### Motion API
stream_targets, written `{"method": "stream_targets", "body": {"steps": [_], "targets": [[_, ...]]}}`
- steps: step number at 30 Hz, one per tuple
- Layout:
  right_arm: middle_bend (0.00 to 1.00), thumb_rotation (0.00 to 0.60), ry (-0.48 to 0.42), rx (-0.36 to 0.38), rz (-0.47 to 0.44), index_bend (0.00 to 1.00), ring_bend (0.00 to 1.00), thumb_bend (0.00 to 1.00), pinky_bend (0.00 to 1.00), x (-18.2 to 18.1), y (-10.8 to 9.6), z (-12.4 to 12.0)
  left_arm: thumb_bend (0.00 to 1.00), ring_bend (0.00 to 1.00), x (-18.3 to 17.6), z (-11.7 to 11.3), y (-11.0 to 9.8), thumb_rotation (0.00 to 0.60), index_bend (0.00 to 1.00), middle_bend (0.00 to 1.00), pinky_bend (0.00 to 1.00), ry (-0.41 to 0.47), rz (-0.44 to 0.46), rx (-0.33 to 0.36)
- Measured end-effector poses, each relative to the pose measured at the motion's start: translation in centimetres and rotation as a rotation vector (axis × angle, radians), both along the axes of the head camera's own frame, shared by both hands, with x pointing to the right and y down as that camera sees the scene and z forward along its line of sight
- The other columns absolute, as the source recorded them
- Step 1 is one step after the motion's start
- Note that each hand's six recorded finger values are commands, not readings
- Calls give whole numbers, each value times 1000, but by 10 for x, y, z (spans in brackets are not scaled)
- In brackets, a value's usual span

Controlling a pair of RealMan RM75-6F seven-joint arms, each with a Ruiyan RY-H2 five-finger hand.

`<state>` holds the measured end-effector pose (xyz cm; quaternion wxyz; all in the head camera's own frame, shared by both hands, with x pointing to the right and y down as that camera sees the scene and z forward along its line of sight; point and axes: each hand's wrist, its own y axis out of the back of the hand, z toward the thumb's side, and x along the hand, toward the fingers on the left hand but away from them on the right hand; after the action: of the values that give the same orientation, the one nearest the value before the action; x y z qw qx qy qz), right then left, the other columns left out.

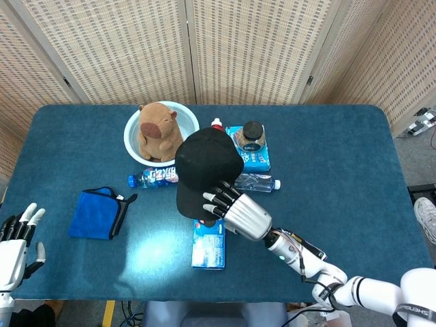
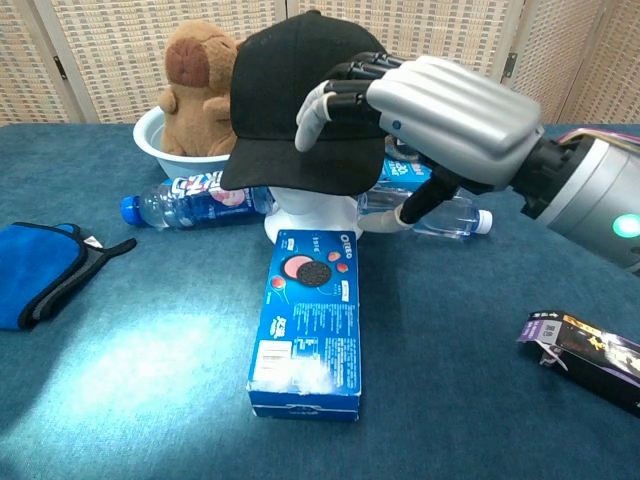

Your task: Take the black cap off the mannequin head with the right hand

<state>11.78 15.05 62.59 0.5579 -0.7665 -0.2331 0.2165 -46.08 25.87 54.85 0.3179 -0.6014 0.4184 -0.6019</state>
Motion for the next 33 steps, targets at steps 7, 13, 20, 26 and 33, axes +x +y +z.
{"method": "stream_targets", "body": {"steps": [7,13,20,26,33], "targets": [[244,600,-3,35,7,360,127,0,119,-6,-5,5,622,0,-1,1,0,600,0,0,0,2,-1,-3],[246,600,-14,45,8,367,128,23,119,-12,-8,9,622,0,-1,3,0,600,0,0,0,4,1,-6],[250,600,-26,52,7,380,128,140,119,-18,-8,13,622,0,-1,4,0,600,0,0,0,6,1,-10],[253,600,-36,56,4,393,128,254,119,-21,-8,17,622,0,-2,5,0,600,0,0,0,7,-1,-11],[281,600,-67,71,11,440,129,354,119,-21,-9,15,622,0,-3,6,0,600,0,0,0,10,-2,-10]]}}
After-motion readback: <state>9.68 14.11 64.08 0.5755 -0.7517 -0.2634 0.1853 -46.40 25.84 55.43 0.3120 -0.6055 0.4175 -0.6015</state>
